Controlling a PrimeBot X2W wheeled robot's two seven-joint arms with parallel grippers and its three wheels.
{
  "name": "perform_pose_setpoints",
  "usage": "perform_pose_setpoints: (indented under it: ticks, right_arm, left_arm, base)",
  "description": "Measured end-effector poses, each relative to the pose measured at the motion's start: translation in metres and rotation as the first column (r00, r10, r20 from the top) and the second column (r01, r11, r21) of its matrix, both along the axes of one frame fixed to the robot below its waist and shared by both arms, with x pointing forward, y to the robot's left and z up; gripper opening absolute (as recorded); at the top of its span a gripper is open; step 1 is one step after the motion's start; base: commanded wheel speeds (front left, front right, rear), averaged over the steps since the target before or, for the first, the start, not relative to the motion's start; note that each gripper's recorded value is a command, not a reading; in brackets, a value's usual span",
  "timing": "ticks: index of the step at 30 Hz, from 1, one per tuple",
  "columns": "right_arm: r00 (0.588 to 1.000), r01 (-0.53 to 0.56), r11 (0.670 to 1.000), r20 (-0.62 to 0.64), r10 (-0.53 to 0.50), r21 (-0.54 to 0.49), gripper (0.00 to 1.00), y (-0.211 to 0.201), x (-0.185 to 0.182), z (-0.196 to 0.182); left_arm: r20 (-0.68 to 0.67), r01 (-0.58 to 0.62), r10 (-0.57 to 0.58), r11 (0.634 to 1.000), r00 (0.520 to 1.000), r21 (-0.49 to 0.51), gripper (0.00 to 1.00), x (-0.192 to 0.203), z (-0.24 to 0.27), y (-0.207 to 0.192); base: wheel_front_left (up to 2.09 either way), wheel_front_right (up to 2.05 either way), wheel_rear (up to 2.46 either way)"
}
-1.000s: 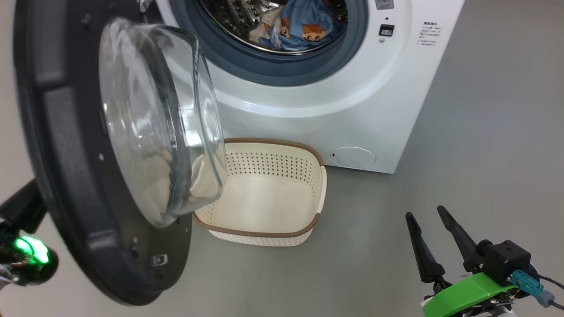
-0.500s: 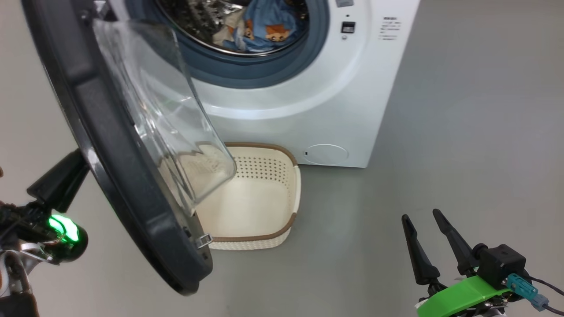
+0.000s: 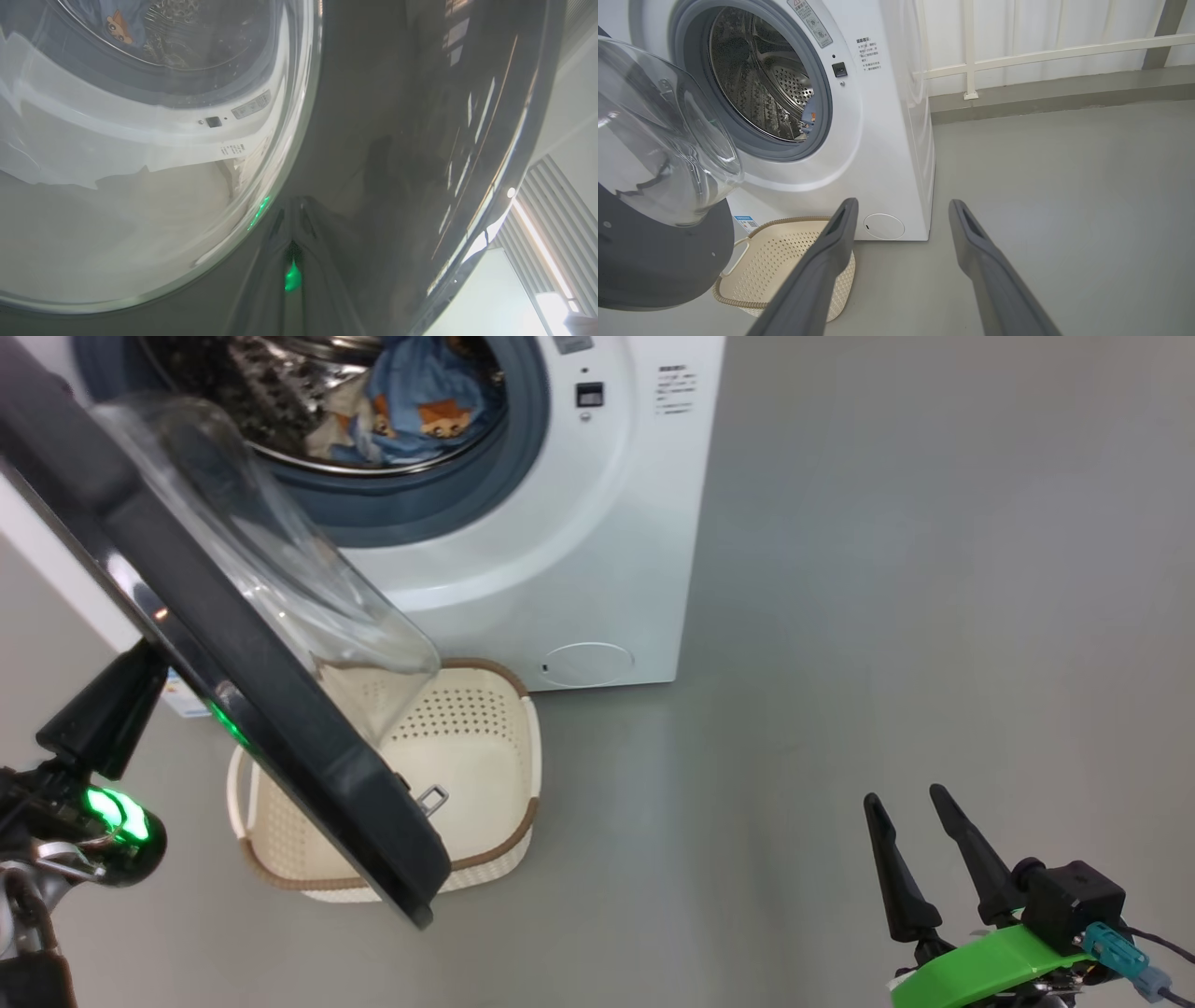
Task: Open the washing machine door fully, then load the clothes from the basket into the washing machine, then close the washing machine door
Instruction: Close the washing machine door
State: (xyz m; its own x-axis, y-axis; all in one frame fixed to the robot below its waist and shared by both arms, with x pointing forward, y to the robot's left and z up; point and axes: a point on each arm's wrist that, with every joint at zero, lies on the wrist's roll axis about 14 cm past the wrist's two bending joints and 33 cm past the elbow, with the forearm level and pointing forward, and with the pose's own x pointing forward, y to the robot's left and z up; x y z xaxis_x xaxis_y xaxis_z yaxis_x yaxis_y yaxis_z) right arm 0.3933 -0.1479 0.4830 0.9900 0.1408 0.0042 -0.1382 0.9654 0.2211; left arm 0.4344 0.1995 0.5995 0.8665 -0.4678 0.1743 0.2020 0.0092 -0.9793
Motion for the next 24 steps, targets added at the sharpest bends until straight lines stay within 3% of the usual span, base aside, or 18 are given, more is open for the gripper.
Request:
perform_pose_setpoints:
  ticks: [16, 24]
  right_arm:
    - [0.993, 0.121, 0.993, 0.016, -0.121, -0.007, 1.00, -0.039, -0.018, 0.005]
    - [0.986, 0.163, 0.987, 0.023, -0.162, -0.012, 1.00, -0.052, -0.027, 0.008]
  left_arm:
    - [0.007, -0.020, 0.020, 1.000, 1.000, 0.001, 0.00, 0.039, -0.008, -0.034]
    - [0.011, -0.098, 0.098, 0.995, 0.995, -0.016, 0.00, 0.054, -0.010, -0.034]
  base:
    - [0.00, 0.00, 0.00]
    - [0.00, 0.00, 0.00]
